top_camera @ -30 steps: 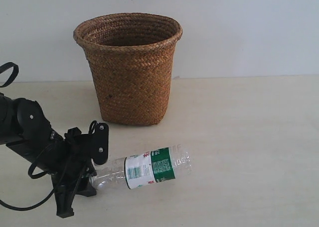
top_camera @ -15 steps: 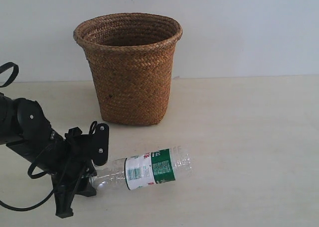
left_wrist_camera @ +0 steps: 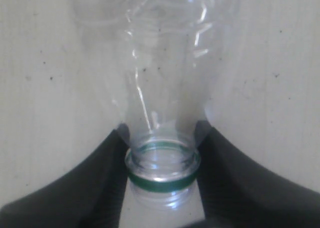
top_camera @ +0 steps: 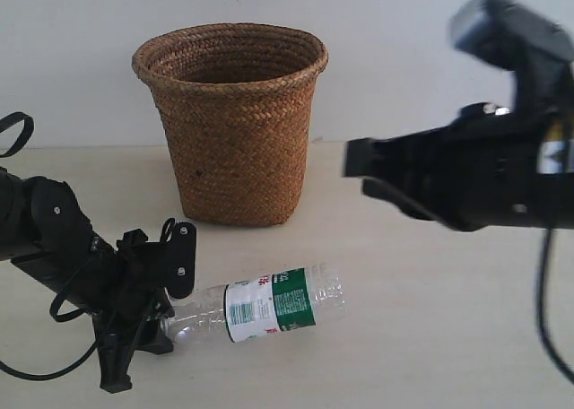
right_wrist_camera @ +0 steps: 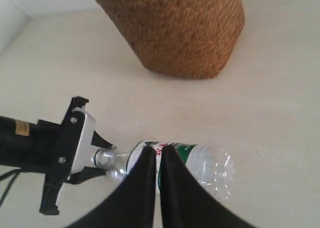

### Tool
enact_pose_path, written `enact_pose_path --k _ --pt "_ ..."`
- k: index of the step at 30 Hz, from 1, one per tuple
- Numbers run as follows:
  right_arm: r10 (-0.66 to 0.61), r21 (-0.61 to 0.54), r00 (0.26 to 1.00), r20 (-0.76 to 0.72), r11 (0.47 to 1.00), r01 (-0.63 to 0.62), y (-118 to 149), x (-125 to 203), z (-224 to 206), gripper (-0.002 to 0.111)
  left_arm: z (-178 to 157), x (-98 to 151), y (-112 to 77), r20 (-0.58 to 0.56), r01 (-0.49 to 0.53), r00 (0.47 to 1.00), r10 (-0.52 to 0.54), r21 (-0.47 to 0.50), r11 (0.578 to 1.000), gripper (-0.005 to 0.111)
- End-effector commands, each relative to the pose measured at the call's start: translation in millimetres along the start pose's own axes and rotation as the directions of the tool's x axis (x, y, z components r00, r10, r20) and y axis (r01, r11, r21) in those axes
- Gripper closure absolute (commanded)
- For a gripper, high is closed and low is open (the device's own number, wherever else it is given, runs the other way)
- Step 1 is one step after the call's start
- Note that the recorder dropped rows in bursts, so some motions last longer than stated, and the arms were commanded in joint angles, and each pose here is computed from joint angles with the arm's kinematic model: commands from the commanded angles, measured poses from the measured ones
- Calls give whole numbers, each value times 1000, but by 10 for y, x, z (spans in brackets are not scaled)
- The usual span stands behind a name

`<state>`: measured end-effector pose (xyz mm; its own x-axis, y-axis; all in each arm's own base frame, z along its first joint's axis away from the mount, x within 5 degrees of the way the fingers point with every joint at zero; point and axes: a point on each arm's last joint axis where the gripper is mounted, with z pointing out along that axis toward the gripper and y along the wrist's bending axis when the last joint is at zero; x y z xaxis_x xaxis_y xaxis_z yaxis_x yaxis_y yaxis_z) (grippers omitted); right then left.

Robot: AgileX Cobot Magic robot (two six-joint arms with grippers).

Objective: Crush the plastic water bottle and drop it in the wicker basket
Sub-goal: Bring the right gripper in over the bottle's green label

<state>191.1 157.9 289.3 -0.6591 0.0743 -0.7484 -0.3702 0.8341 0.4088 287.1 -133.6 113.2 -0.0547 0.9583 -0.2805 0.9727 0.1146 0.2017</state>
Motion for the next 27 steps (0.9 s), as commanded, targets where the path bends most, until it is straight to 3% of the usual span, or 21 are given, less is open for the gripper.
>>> enact_pose_path --k 1,13,27 --pt "-41 39 993 -109 998 46 59 -7 478 108 8 -9 -25 -4 -19 1000 19 22 1000 103" --pt "-50 104 967 -250 992 78 -38 181 1163 108 8 -10 -19 -4 -24 1000 24 15 1000 103" --pt "-54 101 947 -318 991 91 22 317 1328 108 8 -13 15 -1 -61 998 61 -23 998 103"
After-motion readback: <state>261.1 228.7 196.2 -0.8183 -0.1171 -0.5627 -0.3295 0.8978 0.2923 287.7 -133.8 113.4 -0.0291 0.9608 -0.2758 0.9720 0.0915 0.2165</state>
